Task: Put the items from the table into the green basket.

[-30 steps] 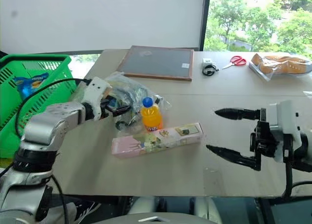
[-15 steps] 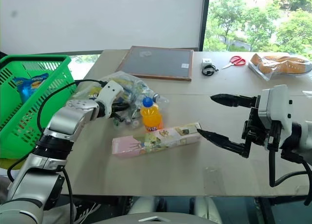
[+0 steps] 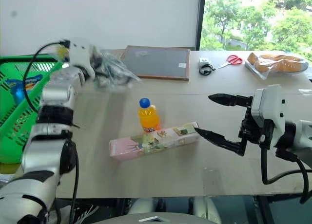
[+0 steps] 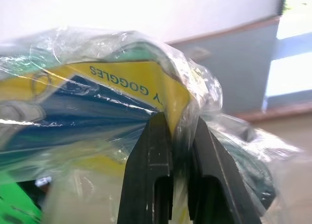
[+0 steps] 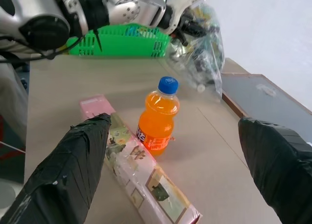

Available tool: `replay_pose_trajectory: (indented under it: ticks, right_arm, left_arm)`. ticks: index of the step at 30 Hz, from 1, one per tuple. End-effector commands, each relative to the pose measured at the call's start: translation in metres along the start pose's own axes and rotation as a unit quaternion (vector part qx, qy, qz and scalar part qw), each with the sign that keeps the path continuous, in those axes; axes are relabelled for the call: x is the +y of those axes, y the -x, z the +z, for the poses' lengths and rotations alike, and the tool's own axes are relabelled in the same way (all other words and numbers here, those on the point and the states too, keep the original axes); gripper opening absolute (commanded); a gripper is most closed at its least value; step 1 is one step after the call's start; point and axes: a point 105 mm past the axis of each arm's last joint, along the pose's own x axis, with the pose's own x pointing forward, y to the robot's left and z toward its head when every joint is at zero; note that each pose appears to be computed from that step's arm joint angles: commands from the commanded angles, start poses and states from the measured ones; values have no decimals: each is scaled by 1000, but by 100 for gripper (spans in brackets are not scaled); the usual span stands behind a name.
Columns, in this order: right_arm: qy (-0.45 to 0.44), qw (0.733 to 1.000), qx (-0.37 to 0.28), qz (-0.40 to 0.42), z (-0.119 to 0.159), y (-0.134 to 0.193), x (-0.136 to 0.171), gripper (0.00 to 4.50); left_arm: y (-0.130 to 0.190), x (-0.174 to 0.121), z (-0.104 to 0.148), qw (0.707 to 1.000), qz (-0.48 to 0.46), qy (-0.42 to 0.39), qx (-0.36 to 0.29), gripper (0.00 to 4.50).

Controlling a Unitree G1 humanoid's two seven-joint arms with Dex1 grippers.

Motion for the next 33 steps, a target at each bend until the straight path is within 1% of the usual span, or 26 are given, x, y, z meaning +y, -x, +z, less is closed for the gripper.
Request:
replay_pose_trajectory:
  ticks: [1,2,4,5,6,8,9,10,11,13,14,17,19,21,23,24,26,29,30,33]
  right_arm:
    - [20,1000,-7,-12,7,0,-2,450]
    - [20,1000,-6,-14,7,0,-2,450]
    - [21,1000,-3,-15,6,0,-1,450]
    - [21,1000,-2,-15,6,-1,-1,450]
    - [21,1000,-2,-17,6,-1,0,450]
    - [21,1000,-2,-20,7,-1,1,450]
    - [20,1000,-2,-23,7,-1,2,450]
    - [20,1000,-1,-24,6,-2,3,450]
    - [19,999,-1,-26,6,-2,3,450]
    - [18,999,-1,-27,6,-3,4,450]
    - [16,999,-2,-27,6,-3,5,450]
    - [14,1000,-3,-27,4,-3,4,450]
    - [14,1000,1,-20,2,-4,4,450]
    - [12,1000,4,-13,0,-4,4,450]
    - [11,1000,3,-8,-1,-5,3,450]
    - [11,1000,3,-5,-2,-6,3,450]
    - [12,1000,3,-1,-2,-7,2,450]
    - [11,1000,4,4,-2,-6,1,450]
    - [11,1000,6,6,-2,-6,1,450]
    - [10,1000,7,10,-3,-6,0,450]
  left_arm:
    - [-11,7,24,999,21,-5,-36,4]
    - [-14,3,22,999,13,8,-34,4]
    - [-17,-8,4,1000,-13,27,-2,4]
    - [-18,-11,-4,999,-19,27,11,42]
    - [-17,-11,-19,998,-19,43,35,73]
    - [-14,-12,-40,992,-20,103,71,117]
    - [-14,-13,-41,987,-25,147,67,151]
    - [-14,-15,-40,981,-34,183,61,194]
    - [-13,-17,-39,976,-45,208,56,243]
    - [-12,-15,-30,967,-67,245,36,320]
    - [-10,-14,-28,963,-79,257,32,369]
    - [-2,-9,-14,961,-138,240,12,369]
    - [13,-7,-2,963,-190,192,-10,369]
    - [32,-14,3,958,-241,155,-19,369]
    - [66,-28,9,939,-314,131,-45,422]
    - [88,-35,12,920,-357,151,-50,448]
    - [125,-42,1,903,-403,145,-24,448]
    - [161,-50,-13,888,-440,135,11,448]
    - [171,-54,-17,881,-455,130,23,448]
    - [187,-62,-25,869,-478,117,43,448]
